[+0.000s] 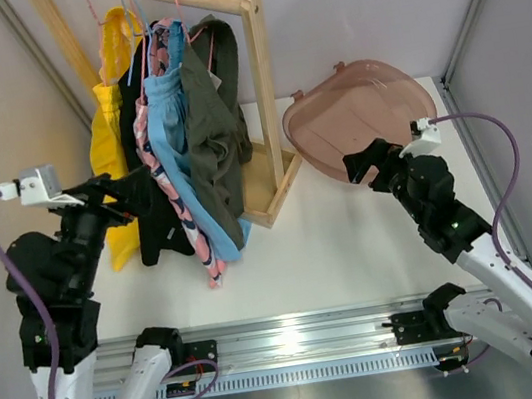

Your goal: Remove the shorts from the hanger

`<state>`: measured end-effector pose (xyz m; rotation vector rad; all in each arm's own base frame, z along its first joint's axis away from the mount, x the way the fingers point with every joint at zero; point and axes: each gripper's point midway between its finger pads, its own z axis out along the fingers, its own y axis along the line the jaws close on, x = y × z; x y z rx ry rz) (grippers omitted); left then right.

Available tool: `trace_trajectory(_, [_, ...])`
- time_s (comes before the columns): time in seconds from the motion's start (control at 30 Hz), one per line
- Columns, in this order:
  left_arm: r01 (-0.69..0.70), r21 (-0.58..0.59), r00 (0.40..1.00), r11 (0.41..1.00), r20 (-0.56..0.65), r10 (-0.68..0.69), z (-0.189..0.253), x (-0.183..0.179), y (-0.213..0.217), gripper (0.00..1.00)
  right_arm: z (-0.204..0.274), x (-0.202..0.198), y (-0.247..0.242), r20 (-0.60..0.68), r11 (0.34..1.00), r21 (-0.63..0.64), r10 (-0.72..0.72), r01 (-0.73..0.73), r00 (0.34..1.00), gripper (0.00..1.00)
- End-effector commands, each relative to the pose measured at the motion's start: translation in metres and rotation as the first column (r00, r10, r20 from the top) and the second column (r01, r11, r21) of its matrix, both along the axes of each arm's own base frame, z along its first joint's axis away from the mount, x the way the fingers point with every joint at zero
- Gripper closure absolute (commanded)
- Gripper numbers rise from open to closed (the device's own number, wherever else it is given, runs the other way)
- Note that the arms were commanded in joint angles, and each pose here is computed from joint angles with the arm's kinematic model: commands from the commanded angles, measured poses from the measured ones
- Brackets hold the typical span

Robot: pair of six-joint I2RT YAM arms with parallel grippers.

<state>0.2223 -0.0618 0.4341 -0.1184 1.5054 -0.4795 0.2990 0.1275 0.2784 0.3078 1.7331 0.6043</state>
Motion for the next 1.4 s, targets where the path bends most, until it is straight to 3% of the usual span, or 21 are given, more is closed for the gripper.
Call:
trace_trajectory(0.0, [-0.007,0.077,1.000,0.997,0.019,0.005,0.019,0.000,0.002,0.01,0.015,0.004,-0.002,0.017,0.998,-0.028,-0.048,0.048,0.999,0.01])
trace_trajectory(0.07, [0.081,0.107,0.993,0.991,0.075,-0.090,0.029,-0.002,-0.013,0.01,0.016,0.005,0.006,0.005,0.999,-0.038,-0.031,0.031,1.000,0.01])
trace_trajectory(0.17, [0.100,0.083,0.982,0.992,0.149,-0.112,0.059,0.003,-0.019,0.01,0.014,0.004,0.012,0.001,0.997,-0.075,-0.018,0.018,1.000,0.00])
trace_trajectory(0.23, [0.123,0.103,0.989,0.987,0.068,-0.130,0.051,0.031,-0.028,0.01,0.008,0.005,0.010,-0.010,0.994,-0.106,-0.036,0.035,0.999,0.01])
trace_trajectory(0.27, [0.131,0.109,0.983,0.985,0.113,-0.143,0.080,0.025,-0.030,0.01,0.003,0.006,0.008,-0.020,0.991,-0.126,-0.053,0.050,0.998,0.01])
trace_trajectory(0.33, [0.160,0.128,0.983,0.979,0.071,-0.170,0.078,0.053,-0.045,0.01,-0.007,0.005,0.002,-0.056,0.984,-0.165,-0.079,0.068,0.995,0.01])
trace_trajectory(0.4, [0.149,0.145,0.977,0.978,0.133,-0.168,0.110,0.060,-0.050,0.01,-0.013,0.004,-0.002,-0.067,0.977,-0.199,-0.091,0.076,0.994,0.01])
trace_trajectory(0.5, [0.187,0.154,0.966,0.970,0.151,-0.210,0.135,0.091,-0.073,0.01,-0.016,-0.003,-0.006,-0.071,0.977,-0.202,-0.088,0.072,0.994,0.01])
trace_trajectory(0.53, [0.235,0.160,0.964,0.959,0.089,-0.251,0.117,0.123,-0.091,0.01,-0.021,-0.006,-0.007,-0.078,0.977,-0.201,-0.086,0.069,0.993,0.01])
trace_trajectory(0.6, [0.269,0.167,0.960,0.948,0.028,-0.278,0.102,0.152,-0.106,0.01,-0.019,-0.014,-0.009,-0.069,0.984,-0.161,-0.083,0.071,0.994,0.01])
trace_trajectory(0.63, [0.263,0.167,0.956,0.950,0.084,-0.280,0.128,0.155,-0.107,0.02,-0.026,-0.018,-0.010,-0.080,0.986,-0.156,-0.080,0.066,0.994,0.00])
trace_trajectory(0.67, [0.261,0.179,0.964,0.949,0.012,-0.267,0.100,0.192,-0.116,0.04,-0.027,-0.022,-0.010,-0.078,0.988,-0.140,-0.072,0.061,0.994,0.01])
trace_trajectory(0.73, [0.237,0.191,0.967,0.953,0.048,-0.250,0.116,0.207,-0.117,0.07,-0.025,-0.032,-0.009,-0.070,0.995,-0.093,-0.048,0.042,0.996,0.01])
trace_trajectory(0.8, [0.217,0.192,0.975,0.957,0.016,-0.224,0.100,0.238,-0.122,0.07,-0.035,-0.039,-0.011,-0.089,0.996,-0.079,-0.044,0.037,0.995,0.01])
trace_trajectory(1.07, [0.148,0.162,0.984,0.976,0.077,-0.162,0.105,0.267,-0.120,0.13,-0.048,-0.053,-0.022,-0.110,0.994,-0.098,-0.057,0.046,0.992,0.01])
trace_trajectory(1.13, [0.137,0.155,0.984,0.978,0.094,-0.152,0.111,0.267,-0.118,0.18,-0.051,-0.055,-0.024,-0.119,0.993,-0.109,-0.063,0.051,0.991,0.01])
trace_trajectory(1.37, [0.124,0.155,0.983,0.980,0.114,-0.142,0.120,0.259,-0.114,0.21,-0.065,-0.056,-0.021,-0.141,0.995,-0.096,-0.053,0.040,0.989,0.01])
